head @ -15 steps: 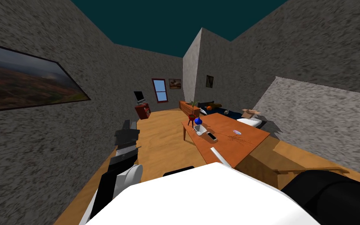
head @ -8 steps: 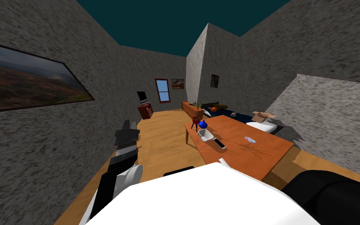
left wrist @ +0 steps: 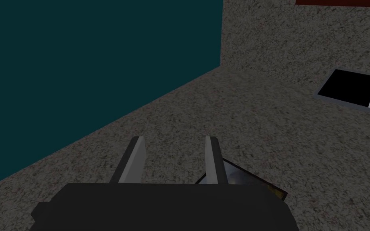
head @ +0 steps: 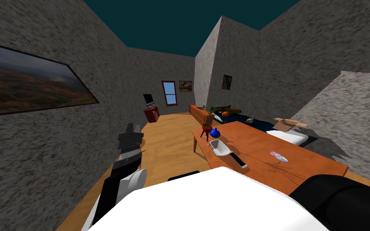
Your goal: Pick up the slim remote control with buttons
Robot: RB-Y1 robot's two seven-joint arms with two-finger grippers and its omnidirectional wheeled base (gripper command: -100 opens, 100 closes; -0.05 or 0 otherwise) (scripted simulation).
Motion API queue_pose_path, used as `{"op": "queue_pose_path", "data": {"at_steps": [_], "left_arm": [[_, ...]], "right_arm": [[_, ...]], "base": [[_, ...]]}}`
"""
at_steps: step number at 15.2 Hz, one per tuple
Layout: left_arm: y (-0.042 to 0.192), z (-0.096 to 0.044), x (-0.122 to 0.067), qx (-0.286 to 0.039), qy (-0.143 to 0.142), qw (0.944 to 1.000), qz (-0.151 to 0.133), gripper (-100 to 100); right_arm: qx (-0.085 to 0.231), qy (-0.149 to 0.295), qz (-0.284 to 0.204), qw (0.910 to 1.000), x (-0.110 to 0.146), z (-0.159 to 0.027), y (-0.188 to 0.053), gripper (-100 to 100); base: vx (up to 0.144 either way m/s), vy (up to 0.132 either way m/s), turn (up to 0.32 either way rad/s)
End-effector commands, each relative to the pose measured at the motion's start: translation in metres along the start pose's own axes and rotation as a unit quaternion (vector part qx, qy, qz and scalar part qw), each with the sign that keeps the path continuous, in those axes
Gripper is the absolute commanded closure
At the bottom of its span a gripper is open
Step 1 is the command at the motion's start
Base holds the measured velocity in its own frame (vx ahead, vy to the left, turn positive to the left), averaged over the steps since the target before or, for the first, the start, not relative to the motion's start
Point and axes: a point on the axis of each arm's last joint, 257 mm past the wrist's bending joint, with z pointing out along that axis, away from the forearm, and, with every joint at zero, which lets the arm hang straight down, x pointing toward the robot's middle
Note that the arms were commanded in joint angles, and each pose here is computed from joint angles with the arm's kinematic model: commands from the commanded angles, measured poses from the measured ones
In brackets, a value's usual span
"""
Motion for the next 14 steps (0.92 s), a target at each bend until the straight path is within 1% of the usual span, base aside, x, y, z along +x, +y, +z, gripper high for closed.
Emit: {"op": "queue_pose_path", "data": {"at_steps": [1, 4, 5, 6, 9, 10, 12, 13, 14], "left_arm": [[0.000, 0.000, 0.000, 0.000, 0.000, 1.0000, 0.000, 0], [0.000, 0.000, 0.000, 0.000, 0.000, 1.0000, 0.000, 0], [0.000, 0.000, 0.000, 0.000, 0.000, 1.0000, 0.000, 0], [0.000, 0.000, 0.000, 0.000, 0.000, 1.0000, 0.000, 0], [0.000, 0.000, 0.000, 0.000, 0.000, 1.0000, 0.000, 0], [0.000, 0.000, 0.000, 0.000, 0.000, 1.0000, 0.000, 0], [0.000, 0.000, 0.000, 0.000, 0.000, 1.0000, 0.000, 0], [0.000, 0.000, 0.000, 0.000, 0.000, 1.0000, 0.000, 0], [0.000, 0.000, 0.000, 0.000, 0.000, 1.0000, 0.000, 0]], "right_arm": [[0.002, 0.009, -0.008, 0.9999, 0.007, 0.000, -0.002, -100], [-0.005, 0.011, -0.014, 0.9998, 0.010, 0.004, 0.004, -100], [-0.002, 0.010, -0.011, 0.9999, 0.009, 0.003, 0.002, -100], [-0.004, 0.006, -0.010, 0.9999, 0.006, 0.013, 0.009, -100], [-0.005, 0.002, -0.008, 1.0000, 0.004, 0.022, 0.016, -100], [-0.006, -0.001, -0.007, 1.0000, 0.002, 0.029, 0.021, -100], [-0.006, -0.004, -0.005, 1.0000, 0.000, 0.035, 0.026, -100], [-0.006, -0.002, -0.006, 1.0000, 0.001, 0.031, 0.022, -100], [-0.006, -0.002, -0.006, 1.0000, 0.002, 0.032, 0.022, 100]], "base": [[0.259, 0.020, 0.071], [0.279, 0.009, 0.079], [0.139, -0.003, 0.027], [0.040, -0.020, 0.029], [-0.054, -0.039, 0.030], [-0.075, -0.047, 0.022], [-0.064, -0.050, 0.030], [-0.032, -0.026, 0.009], [-0.012, -0.010, 0.001]]}}
